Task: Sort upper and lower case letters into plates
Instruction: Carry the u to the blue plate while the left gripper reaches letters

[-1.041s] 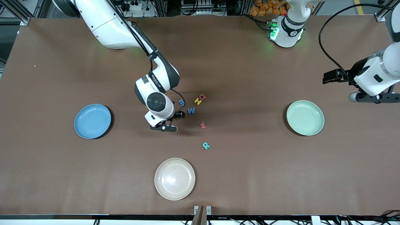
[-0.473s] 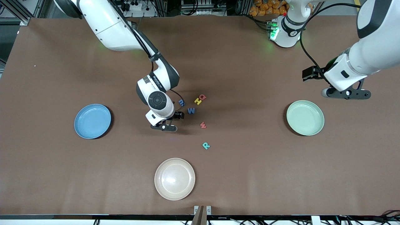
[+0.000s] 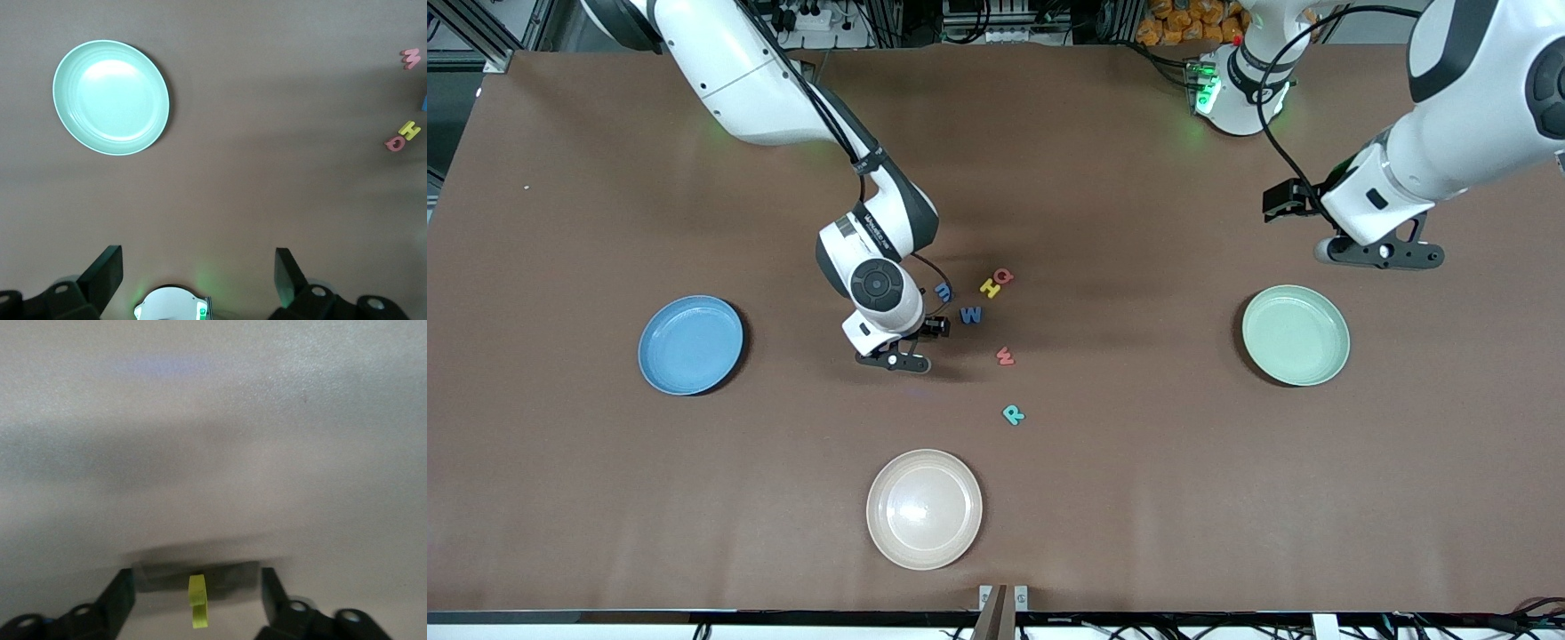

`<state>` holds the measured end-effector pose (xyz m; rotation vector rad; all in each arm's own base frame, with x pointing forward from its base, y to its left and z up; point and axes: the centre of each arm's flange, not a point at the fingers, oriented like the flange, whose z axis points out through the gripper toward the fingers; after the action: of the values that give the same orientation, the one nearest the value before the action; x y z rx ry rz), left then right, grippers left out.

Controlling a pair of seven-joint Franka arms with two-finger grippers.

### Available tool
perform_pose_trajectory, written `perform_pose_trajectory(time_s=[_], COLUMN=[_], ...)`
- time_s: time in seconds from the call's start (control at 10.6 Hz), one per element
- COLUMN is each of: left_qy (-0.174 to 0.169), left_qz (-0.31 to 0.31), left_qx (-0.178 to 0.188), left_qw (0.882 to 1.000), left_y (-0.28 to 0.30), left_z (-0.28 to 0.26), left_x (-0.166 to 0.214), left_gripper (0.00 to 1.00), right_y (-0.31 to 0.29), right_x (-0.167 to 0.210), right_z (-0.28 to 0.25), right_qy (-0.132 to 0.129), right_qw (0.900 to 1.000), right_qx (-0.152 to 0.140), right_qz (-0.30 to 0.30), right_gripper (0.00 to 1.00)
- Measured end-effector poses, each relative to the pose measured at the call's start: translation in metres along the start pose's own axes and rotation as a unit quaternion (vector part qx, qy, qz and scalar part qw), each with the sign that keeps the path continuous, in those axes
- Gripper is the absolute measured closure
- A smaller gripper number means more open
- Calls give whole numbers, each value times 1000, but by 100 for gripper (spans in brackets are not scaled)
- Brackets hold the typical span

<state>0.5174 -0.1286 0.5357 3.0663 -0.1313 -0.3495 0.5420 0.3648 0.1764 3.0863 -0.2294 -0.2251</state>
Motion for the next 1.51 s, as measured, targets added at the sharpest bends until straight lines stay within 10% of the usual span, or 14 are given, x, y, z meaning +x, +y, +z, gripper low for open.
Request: perform_pose_trajectory(time_s=[0.19, 0.76, 1.51], left_qy=[3, 20, 51], left_qz=[23, 102, 176], left_qx=[5, 19, -7], left_qw=[1000, 994, 983], left_y=[28, 115, 191], left_z=[10, 63, 110], left_x=[-3, -16, -9], left_gripper=[0, 0, 0], right_y=[-2, -1, 26], right_x=[0, 0, 35], right_z=[-1, -2, -31], right_qy=[1, 2, -9], right_qw=[1000, 1000, 999], right_qx=[2, 2, -5], right_qz=[1, 6, 37], right_gripper=[53, 90, 90])
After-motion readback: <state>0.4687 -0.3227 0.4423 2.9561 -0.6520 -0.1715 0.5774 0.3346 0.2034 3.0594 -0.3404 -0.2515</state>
